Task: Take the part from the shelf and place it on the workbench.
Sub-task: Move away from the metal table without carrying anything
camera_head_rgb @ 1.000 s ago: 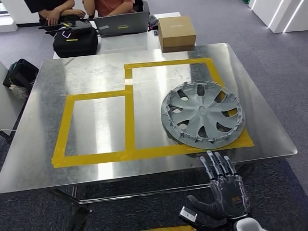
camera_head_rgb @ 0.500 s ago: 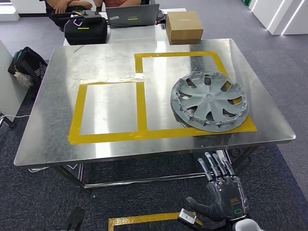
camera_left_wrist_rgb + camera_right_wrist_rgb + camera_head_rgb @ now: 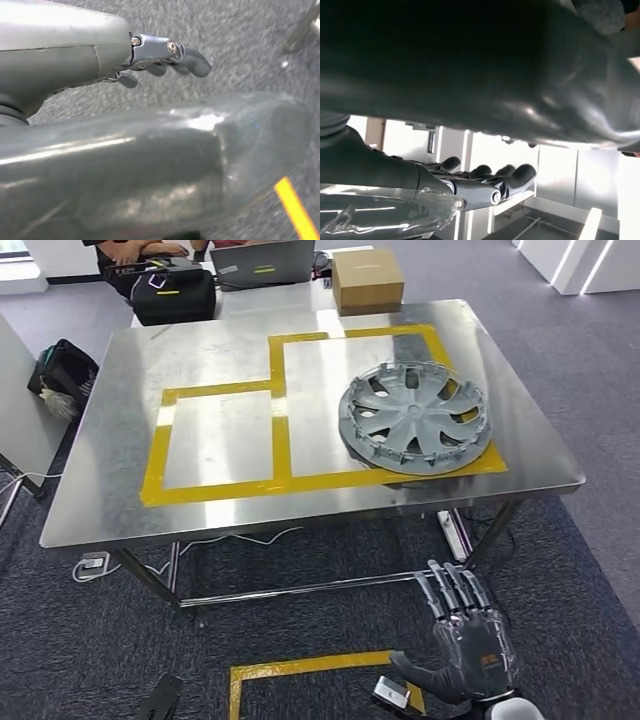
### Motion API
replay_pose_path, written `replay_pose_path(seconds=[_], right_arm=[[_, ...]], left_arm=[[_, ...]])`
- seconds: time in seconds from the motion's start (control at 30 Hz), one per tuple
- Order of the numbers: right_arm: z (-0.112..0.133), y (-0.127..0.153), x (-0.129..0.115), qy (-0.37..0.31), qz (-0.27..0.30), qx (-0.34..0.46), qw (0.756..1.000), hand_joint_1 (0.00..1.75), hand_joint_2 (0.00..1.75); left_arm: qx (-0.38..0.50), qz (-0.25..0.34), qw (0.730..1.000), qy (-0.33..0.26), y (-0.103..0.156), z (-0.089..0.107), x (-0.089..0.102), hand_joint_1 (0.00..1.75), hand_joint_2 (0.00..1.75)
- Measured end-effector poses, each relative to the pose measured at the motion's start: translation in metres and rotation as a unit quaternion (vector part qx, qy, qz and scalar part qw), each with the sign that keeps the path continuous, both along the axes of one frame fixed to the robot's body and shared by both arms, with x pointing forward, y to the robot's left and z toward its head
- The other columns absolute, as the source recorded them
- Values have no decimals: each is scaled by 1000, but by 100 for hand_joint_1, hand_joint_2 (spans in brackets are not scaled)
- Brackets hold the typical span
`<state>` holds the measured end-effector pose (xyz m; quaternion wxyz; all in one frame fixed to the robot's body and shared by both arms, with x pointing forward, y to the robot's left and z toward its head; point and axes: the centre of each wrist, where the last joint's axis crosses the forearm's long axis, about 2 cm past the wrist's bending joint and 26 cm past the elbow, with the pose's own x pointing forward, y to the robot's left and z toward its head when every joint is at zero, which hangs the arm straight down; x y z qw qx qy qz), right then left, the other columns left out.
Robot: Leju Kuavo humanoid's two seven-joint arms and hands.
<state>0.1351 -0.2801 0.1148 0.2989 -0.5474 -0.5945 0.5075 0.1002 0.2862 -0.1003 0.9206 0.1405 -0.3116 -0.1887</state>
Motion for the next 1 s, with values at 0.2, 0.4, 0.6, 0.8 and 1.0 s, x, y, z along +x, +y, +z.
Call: replay_pose_path(seconds=[0.2, 0.4, 0.6, 0.8, 1.0], right_arm=[[-2, -1, -5, 7, -3, 2, 1000, 0, 0], [0, -2, -7, 6, -5, 6, 1000, 0, 0], [-2, -2, -10, 11, -5, 5, 1000, 0, 0], [-1, -2, -10, 9, -5, 6, 1000, 0, 0], [0, -2, -9, 8, -5, 6, 1000, 0, 0]], left_arm=[[1, 0, 1000, -1, -3, 0, -1, 0, 0], [-1, -1, 1000, -3, -8, 0, -2, 0, 0], [-2, -2, 1000, -2, -10, 0, -4, 0, 0], [-3, -2, 1000, -2, -11, 0, -3, 0, 0], [-2, -1, 1000, -2, -10, 0, -4, 0, 0]])
